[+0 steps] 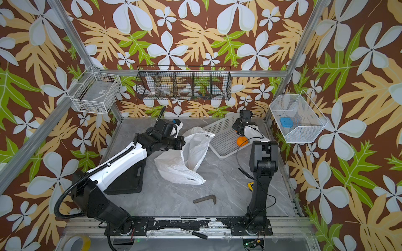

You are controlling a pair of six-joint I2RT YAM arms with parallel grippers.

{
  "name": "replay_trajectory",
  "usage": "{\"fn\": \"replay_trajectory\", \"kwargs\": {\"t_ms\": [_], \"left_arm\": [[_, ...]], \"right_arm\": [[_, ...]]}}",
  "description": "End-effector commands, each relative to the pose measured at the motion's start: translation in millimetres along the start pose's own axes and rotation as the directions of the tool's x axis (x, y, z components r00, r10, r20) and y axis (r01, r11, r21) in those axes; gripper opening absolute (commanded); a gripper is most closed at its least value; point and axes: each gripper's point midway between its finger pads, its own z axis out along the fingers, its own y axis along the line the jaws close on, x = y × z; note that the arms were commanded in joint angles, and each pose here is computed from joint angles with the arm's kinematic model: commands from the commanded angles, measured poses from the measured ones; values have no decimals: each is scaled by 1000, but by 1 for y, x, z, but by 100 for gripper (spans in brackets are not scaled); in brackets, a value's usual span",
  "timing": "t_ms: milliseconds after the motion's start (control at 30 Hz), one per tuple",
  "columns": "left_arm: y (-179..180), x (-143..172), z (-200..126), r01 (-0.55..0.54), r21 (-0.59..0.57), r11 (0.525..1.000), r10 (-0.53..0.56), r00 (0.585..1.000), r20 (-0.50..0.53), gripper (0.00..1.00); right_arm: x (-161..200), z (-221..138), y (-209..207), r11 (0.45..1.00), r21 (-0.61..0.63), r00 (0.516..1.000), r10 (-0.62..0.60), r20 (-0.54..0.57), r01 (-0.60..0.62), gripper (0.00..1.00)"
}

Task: Place the oranges into plastic bags & tie knots
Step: Pick up the orange from the basket, then place the orange in the plastic bag.

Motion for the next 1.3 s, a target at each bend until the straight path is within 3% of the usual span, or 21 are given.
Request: {"fn": "replay_trajectory", "kwargs": {"t_ms": [0,133,267,333,433,500,567,700,800,833,933,1000,1133,1267], "left_arm": [[-3,-6,-2,-11,3,1000,11,1000,21,0],[-3,-7,-5,-15,2,1000,15,999,29,0],[-4,-7,-4,-19,10,1000,19,1000,25,0],[-5,-8,-4,-20,12,1000,20,1000,23,0],[-6,-8,-3,-25,17,1000,25,999,22,0],[-7,-8,-3,-24,21,999,23,1000,21,0],[-8,-8,-3,-23,30,999,23,1000,20,0],[-9,-9,-3,-21,33,999,20,1000,24,0],[-8,-7,-3,-19,30,999,18,1000,22,0],[-7,-7,-2,-18,30,999,18,1000,23,0],[-7,-6,-2,-19,32,999,18,1000,23,0],[-7,-6,-2,-20,32,999,19,1000,23,0],[-6,-5,-3,-25,26,999,25,999,28,0],[-3,-3,-3,-24,19,1000,23,999,31,0]], "right_arm": [[5,-58,30,991,-120,996,-55,64,63,36],[70,-134,31,965,-253,997,-59,41,68,36],[135,-202,41,912,-380,988,-153,31,153,33],[163,-238,59,844,-512,986,-166,32,159,33],[185,-294,97,689,-699,980,-179,91,190,35],[195,-317,120,613,-756,971,-196,134,228,37],[206,-321,140,575,-782,966,-220,136,241,37],[228,-296,176,575,-774,953,-280,119,266,35],[240,-260,184,658,-699,949,-301,97,280,33],[244,-250,185,670,-687,948,-304,94,283,38],[250,-234,185,691,-651,936,-339,93,315,81],[245,-241,182,685,-649,933,-339,117,330,98],[225,-277,167,645,-660,918,-336,209,386,100],[188,-311,131,690,-569,893,-309,328,448,100]]}}
